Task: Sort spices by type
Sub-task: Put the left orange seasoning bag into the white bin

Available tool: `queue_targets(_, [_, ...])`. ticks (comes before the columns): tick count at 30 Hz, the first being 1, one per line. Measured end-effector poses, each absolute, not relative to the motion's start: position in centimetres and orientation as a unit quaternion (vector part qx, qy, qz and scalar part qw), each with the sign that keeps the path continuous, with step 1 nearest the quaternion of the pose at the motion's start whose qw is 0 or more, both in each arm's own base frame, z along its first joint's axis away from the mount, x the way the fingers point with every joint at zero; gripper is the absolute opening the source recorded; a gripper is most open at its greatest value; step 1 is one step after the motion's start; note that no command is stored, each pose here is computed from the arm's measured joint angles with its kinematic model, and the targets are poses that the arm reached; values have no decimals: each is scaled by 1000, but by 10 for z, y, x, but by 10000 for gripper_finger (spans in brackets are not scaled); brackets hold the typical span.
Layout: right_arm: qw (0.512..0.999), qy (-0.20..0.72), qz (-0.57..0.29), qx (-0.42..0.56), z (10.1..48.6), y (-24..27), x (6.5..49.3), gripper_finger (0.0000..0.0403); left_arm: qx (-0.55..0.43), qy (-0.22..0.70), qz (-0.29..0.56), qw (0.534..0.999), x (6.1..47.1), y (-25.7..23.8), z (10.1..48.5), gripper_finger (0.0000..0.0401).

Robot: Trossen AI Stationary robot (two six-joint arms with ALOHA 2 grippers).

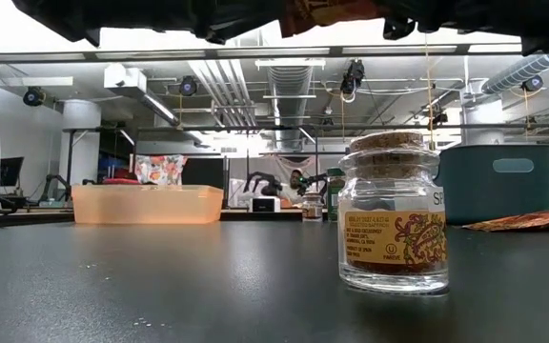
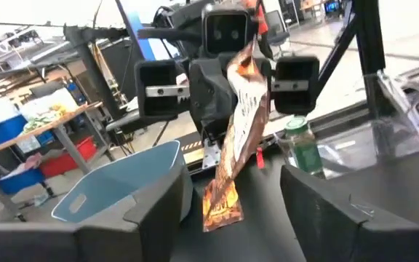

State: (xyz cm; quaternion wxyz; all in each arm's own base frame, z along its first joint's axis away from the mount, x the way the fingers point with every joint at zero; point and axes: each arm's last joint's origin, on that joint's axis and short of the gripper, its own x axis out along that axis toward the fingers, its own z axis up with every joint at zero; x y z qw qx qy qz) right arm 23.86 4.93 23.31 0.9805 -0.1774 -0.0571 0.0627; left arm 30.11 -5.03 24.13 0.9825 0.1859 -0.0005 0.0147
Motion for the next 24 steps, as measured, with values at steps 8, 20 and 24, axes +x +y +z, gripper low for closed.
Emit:
queue_targets(8, [980, -60, 62, -181, 234, 49, 239, 36, 203, -3, 13, 979, 320, -53, 243, 209])
queue_targets(20, [980, -50, 62, -184, 225, 48, 235, 36, 193, -11, -1, 981, 310, -56, 249, 4])
queue_targets(24, [980, -44, 54, -187, 223, 48, 234, 36, 173, -12, 4, 985, 302, -56, 257, 1])
